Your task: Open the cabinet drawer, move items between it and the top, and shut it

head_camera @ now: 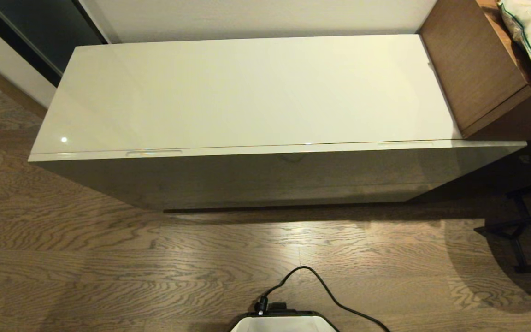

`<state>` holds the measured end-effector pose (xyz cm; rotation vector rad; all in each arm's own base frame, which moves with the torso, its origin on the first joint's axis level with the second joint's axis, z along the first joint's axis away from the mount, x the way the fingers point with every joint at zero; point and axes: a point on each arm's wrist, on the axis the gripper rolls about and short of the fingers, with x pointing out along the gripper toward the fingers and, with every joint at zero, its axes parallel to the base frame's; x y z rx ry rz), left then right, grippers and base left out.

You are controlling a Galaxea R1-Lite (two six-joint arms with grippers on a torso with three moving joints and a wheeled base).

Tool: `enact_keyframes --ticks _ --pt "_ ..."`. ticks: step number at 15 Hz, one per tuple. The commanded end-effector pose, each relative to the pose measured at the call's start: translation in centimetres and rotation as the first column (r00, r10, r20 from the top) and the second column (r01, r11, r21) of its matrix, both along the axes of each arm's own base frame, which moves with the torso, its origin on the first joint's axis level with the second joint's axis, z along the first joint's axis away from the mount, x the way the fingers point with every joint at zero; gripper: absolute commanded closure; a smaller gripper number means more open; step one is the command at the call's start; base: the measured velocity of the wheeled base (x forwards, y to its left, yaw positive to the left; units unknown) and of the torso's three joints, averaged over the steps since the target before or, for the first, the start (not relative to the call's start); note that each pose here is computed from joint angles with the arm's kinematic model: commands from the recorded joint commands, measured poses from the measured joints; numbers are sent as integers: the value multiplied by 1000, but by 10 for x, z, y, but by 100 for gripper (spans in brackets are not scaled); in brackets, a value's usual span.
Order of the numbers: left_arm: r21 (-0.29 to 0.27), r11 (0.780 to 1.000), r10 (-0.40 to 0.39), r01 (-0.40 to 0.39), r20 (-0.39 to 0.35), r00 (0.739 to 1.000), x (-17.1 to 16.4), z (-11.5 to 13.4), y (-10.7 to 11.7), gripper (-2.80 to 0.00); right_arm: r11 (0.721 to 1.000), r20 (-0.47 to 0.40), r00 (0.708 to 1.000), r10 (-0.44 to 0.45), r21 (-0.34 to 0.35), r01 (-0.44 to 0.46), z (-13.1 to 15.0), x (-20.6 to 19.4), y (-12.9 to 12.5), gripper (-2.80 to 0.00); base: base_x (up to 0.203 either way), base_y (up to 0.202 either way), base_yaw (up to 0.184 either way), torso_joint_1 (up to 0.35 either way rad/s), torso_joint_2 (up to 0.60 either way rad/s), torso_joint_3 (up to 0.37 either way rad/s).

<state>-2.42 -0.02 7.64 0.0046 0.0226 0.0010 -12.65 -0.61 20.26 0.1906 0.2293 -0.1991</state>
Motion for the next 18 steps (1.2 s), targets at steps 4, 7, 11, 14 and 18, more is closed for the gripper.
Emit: enact_keyframes --ticks 4,7,11,14,18 --pt "0 1000 0 0 1 1000 0 0 0 0 979 15 997 -77 -186 79 -60 30 -2 0 0 0 0 0 0 0" --pt "0 1000 0 0 1 1000 0 0 0 0 978 97 992 -79 -184 95 -64 46 -2 0 0 0 0 0 0 0" --pt "0 1000 0 0 1 1000 0 0 0 0 977 248 967 -56 -185 104 -91 86 -1 0 0 0 0 0 0 0" --pt "0 1000 0 0 1 1000 0 0 0 0 959 262 965 3 -274 71 -122 104 0 0 0 0 0 0 0 0" --pt "1 1000 0 0 1 1000 0 0 0 0 945 274 938 210 -301 -124 -117 103 5 0 0 0 0 0 0 0"
